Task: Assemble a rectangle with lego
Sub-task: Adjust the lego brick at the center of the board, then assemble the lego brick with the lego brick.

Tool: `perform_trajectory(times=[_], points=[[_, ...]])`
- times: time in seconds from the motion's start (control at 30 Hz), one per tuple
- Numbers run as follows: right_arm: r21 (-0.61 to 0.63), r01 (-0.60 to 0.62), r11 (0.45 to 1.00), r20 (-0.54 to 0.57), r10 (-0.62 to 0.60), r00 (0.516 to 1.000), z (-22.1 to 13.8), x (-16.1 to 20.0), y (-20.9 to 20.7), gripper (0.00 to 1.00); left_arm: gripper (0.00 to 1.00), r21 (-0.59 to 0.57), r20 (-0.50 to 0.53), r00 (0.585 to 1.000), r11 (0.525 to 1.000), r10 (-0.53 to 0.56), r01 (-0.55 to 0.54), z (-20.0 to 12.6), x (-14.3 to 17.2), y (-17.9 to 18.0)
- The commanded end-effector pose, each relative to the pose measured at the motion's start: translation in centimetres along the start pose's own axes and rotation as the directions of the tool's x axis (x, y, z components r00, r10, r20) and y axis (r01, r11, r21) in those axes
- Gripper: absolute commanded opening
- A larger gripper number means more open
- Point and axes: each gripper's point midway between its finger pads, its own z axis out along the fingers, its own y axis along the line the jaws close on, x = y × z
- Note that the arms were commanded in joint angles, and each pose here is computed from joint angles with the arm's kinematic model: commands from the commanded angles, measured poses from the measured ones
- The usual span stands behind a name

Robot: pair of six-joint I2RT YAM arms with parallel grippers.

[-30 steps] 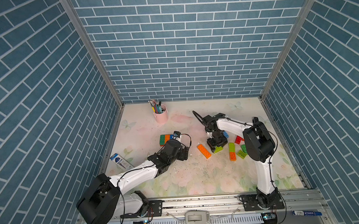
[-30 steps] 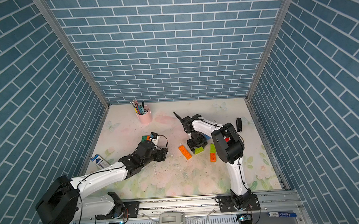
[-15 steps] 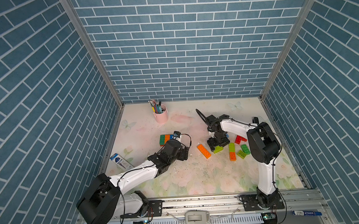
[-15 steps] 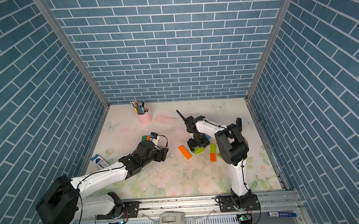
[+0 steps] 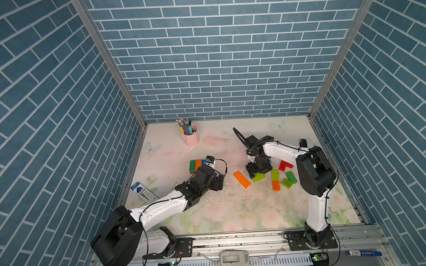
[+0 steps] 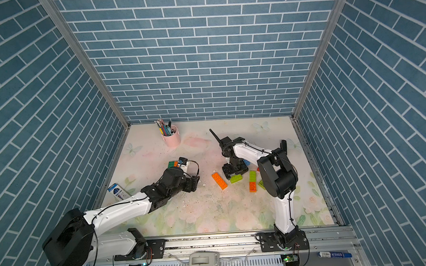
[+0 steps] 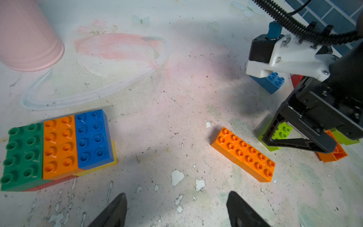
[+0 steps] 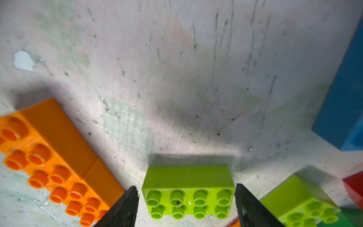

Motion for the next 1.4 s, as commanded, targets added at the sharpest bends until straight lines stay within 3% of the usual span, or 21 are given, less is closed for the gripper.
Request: perform_trajectory(times=[0.0, 0.27, 0.43, 0.7, 0.83, 1.0, 1.37], points=[[-0.006, -0.014, 1.0, -0.012, 0.014, 1.0, -0.5, 0.9, -0.1, 0.77, 0.82, 0.008, 0.011, 1.0, 1.0, 0.007, -0.008, -0.1, -0.6, -0.4], [-0.002, -0.013, 1.0, 0.002, 0.013, 1.0, -0.5, 0.5, -0.1, 0.64, 0.82, 0.004, 0.012, 1.0, 1.0, 0.012, -0.012, -0.4, -0.8, -0.3], [-0.002, -0.01, 1.0, 0.04, 0.01, 0.999, -2.6, 0.2, -0.1, 0.55, 0.82, -0.016, 0.01, 1.0, 1.0, 0.022, -0.021, -0.6, -0.8, 0.0], [-0.024, 0.184, 0.983, 0.041, -0.183, 0.982, -6.1, 0.9, 4.1, 0.46, 0.86, -0.096, -0.1, 0.987, 0.986, 0.123, -0.133, -0.9, 0.9, 1.4], [-0.036, 0.253, 0.967, 0.013, -0.253, 0.967, -5.3, 0.9, 5.9, 0.41, 0.94, -0.125, -0.071, 0.992, 0.986, 0.102, -0.11, -1.9, 2.0, 2.3], [-0.035, 0.286, 0.957, 0.0, -0.287, 0.958, -4.6, -0.1, 6.6, 0.34, 0.94, -0.115, -0.019, 0.994, 0.987, 0.111, -0.112, -2.4, 2.0, 2.6], [-0.035, 0.318, 0.948, -0.021, -0.318, 0.948, -3.4, -1.0, 7.1, 0.23, 0.93, -0.103, -0.004, 0.994, 0.988, 0.112, -0.111, -1.8, 2.1, 2.3]])
